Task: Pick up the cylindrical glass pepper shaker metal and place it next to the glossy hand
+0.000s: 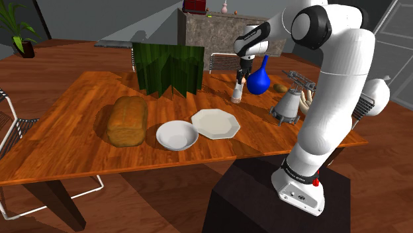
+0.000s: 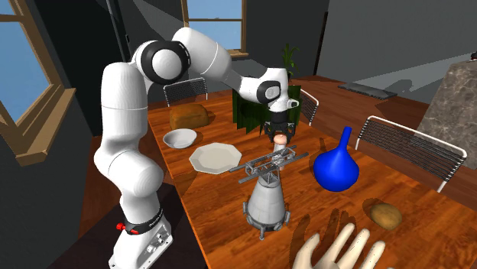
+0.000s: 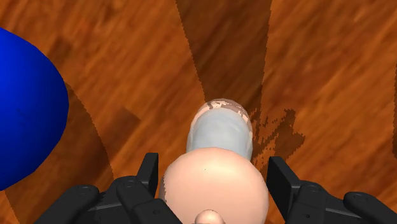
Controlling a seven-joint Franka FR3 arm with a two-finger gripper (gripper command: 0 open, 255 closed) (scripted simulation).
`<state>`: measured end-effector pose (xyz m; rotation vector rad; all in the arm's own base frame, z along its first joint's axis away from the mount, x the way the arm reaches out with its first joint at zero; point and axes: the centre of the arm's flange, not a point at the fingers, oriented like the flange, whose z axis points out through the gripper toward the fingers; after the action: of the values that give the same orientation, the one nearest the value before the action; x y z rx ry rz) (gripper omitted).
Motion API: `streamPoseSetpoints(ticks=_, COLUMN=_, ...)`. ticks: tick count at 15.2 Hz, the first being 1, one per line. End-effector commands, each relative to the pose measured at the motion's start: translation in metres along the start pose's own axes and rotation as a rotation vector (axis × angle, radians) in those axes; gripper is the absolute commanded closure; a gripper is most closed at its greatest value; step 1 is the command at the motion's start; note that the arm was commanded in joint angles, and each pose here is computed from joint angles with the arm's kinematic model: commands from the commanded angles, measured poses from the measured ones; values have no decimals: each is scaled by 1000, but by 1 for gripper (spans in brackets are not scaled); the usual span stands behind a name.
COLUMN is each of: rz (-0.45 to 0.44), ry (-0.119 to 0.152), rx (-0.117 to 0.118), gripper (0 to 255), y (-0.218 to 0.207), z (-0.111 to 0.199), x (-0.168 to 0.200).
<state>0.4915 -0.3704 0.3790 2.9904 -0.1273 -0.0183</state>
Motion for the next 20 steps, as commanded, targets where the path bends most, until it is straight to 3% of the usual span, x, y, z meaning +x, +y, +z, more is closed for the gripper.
streamPoseSetpoints(ticks=1, rz=0, ry=-1, rx=1, gripper=255, y=0, z=-5, x=0)
streamPoseSetpoints(ticks=20, rz=0, ry=-1, rx=1, gripper=255, y=15, z=-104, x=-1)
